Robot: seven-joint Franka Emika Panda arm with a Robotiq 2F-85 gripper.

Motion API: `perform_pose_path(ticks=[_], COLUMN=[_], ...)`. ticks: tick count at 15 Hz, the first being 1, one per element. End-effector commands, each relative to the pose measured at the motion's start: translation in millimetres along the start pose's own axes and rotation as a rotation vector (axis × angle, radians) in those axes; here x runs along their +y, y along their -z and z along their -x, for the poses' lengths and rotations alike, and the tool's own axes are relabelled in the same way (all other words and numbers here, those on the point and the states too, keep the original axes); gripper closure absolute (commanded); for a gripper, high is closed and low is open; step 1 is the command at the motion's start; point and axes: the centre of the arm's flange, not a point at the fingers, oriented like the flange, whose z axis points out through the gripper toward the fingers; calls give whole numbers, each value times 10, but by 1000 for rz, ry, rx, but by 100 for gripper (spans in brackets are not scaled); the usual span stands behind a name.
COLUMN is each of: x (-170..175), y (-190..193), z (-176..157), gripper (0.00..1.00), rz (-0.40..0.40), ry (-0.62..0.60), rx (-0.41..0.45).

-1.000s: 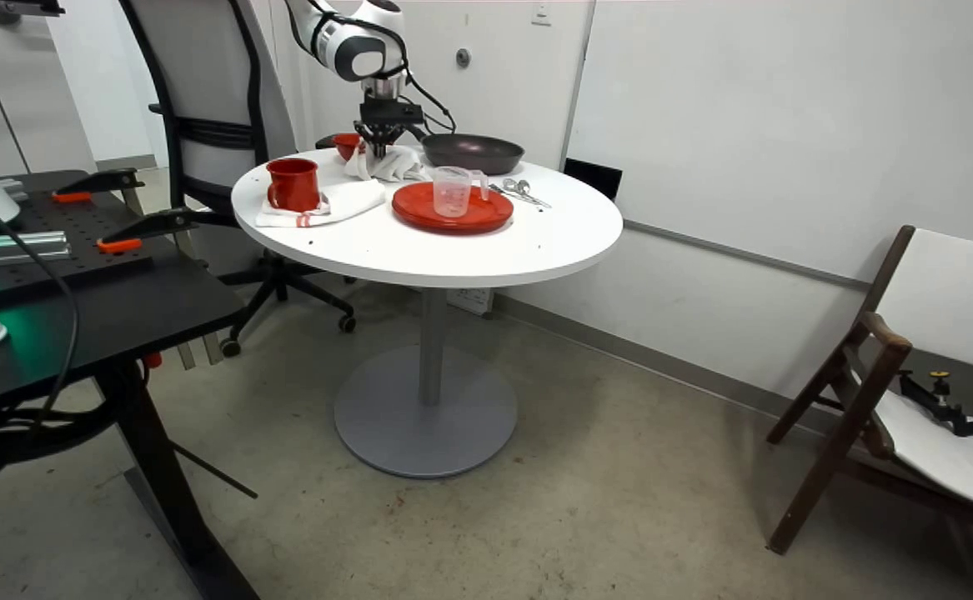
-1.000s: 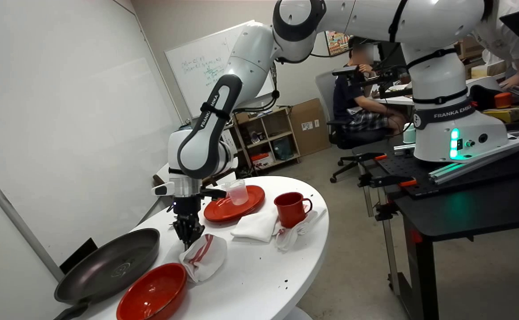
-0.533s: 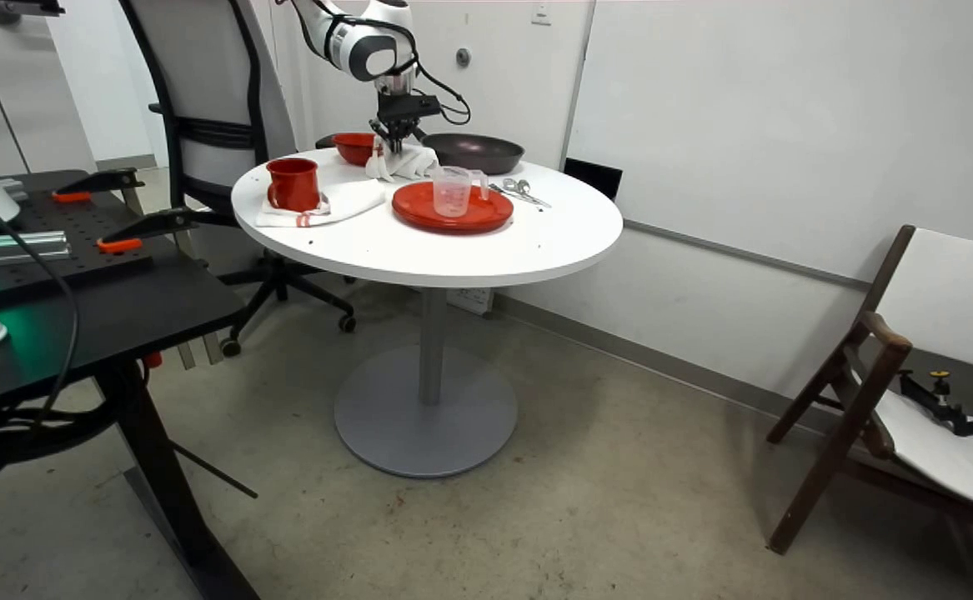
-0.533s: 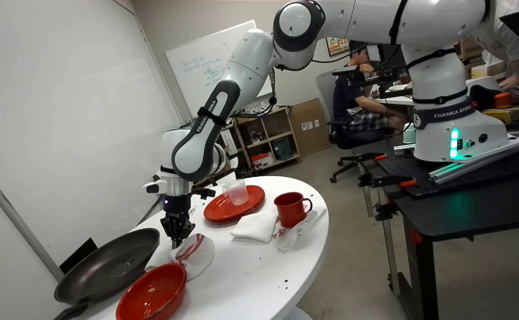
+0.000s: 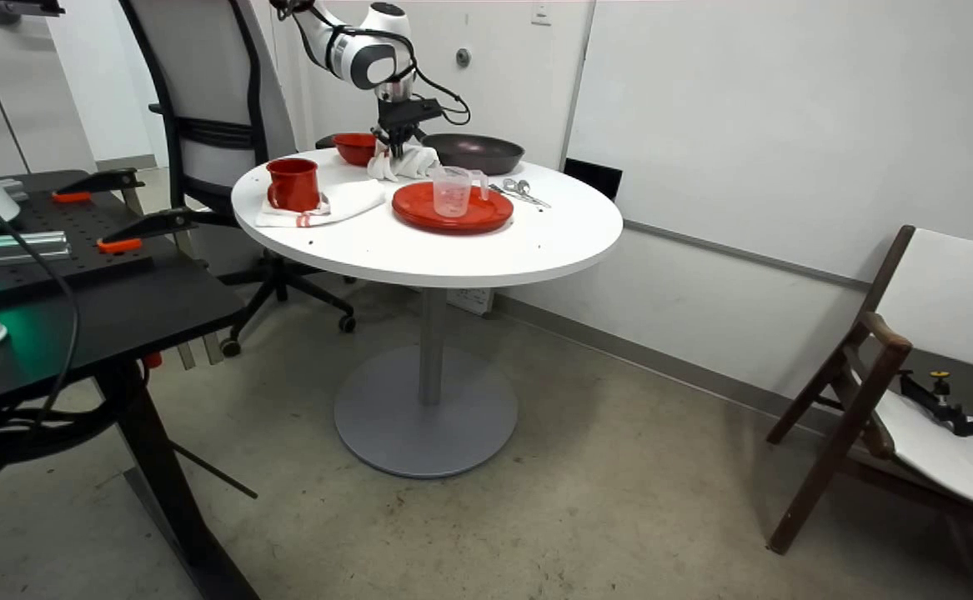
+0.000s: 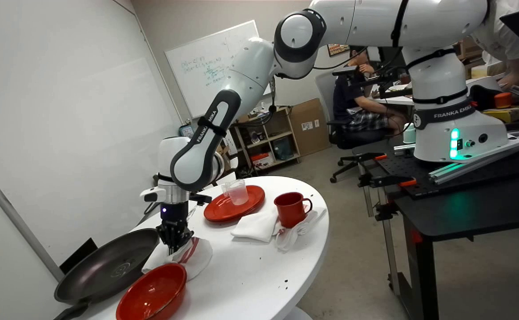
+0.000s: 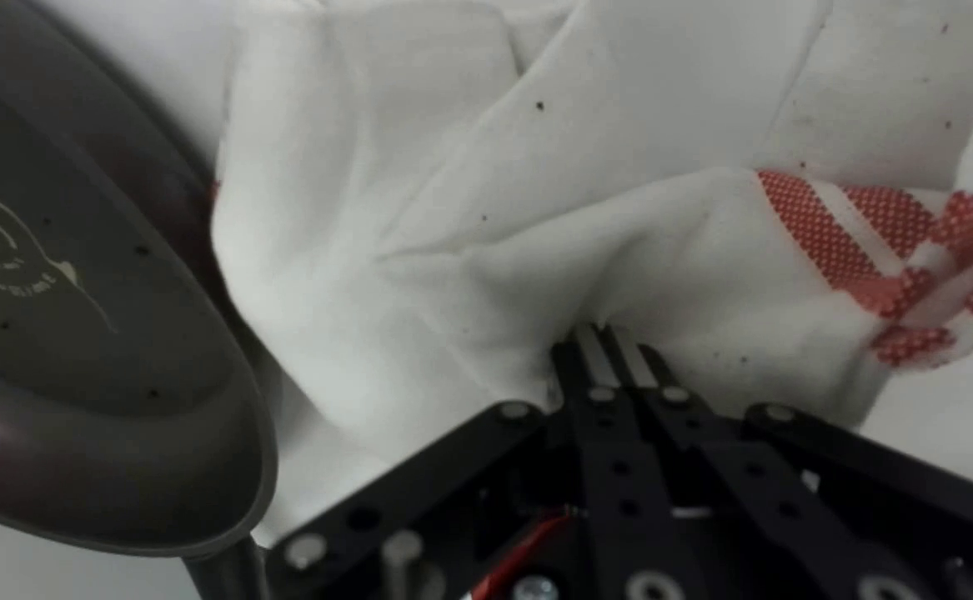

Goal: Use the white and red towel on the left to wipe the tabletop

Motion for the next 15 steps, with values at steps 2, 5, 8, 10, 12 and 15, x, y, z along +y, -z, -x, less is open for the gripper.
perform_pose_path(ticks=[2,5,8,10,12,15], x=[56,71,95,119,155,224], y=[-167,-191,-217,-231,-235,-232], z=[-88,-102,-76,-40,25,184], gripper=[100,100,100,100,100,100], rz=[3,13,17,19,20,22], ry=[133,182,214,226,227,212], rx=[-46,-77,-116,-137,-159,-193])
